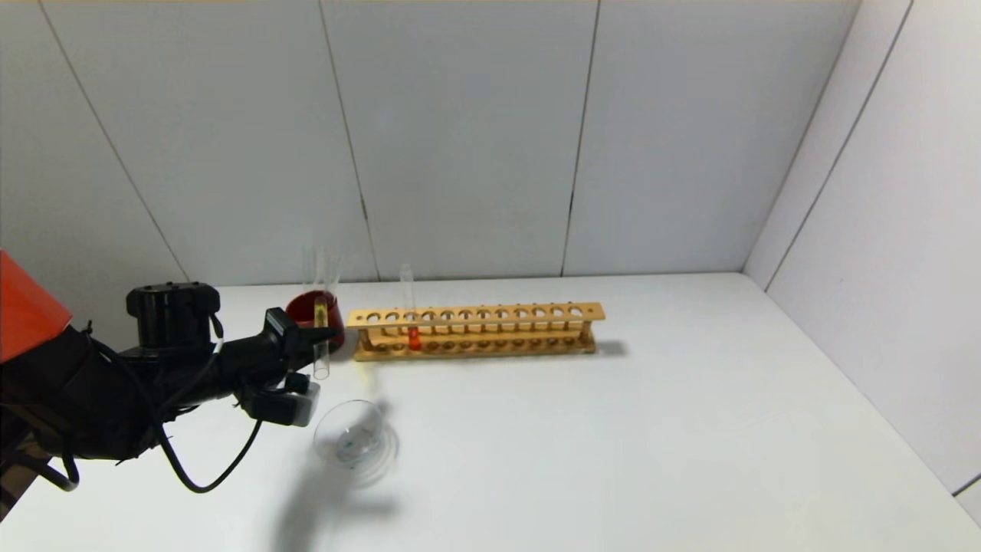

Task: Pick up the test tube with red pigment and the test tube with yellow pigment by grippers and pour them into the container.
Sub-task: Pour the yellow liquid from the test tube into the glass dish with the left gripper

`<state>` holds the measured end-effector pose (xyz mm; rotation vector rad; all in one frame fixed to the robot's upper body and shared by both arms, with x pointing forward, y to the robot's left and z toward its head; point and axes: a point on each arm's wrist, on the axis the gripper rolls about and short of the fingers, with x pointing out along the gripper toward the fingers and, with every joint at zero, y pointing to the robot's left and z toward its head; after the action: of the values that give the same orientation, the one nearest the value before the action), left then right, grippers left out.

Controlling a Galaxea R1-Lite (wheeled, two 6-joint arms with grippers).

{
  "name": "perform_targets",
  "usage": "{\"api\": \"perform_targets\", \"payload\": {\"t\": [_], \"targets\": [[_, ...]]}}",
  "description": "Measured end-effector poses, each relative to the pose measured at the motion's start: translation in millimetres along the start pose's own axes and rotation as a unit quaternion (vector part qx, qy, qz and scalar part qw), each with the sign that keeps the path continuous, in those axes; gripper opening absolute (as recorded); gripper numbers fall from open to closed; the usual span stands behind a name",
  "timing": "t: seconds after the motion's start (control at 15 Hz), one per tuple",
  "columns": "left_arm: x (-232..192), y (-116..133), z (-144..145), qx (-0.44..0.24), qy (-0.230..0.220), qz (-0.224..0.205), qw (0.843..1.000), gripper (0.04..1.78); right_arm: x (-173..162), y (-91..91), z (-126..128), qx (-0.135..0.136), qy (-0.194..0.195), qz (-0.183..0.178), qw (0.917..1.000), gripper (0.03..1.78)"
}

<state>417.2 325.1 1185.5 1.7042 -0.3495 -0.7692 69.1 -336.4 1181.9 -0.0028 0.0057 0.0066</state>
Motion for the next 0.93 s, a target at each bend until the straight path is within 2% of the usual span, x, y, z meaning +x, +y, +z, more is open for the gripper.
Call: {"api": "perform_targets", "payload": {"t": [0.67, 0.93], "targets": [[0.8, 0.9, 2.1, 0.051, -0.01, 0.002, 0.999, 0.32, 0.0, 0.0, 0.0, 0.0, 0.0, 0.0, 1.0, 1.75], [7.6, 1.6, 2.7, 0.065, -0.022, -0.01, 0.998, 0.32, 0.0, 0.0, 0.0, 0.0, 0.0, 0.0, 1.0, 1.75]]}}
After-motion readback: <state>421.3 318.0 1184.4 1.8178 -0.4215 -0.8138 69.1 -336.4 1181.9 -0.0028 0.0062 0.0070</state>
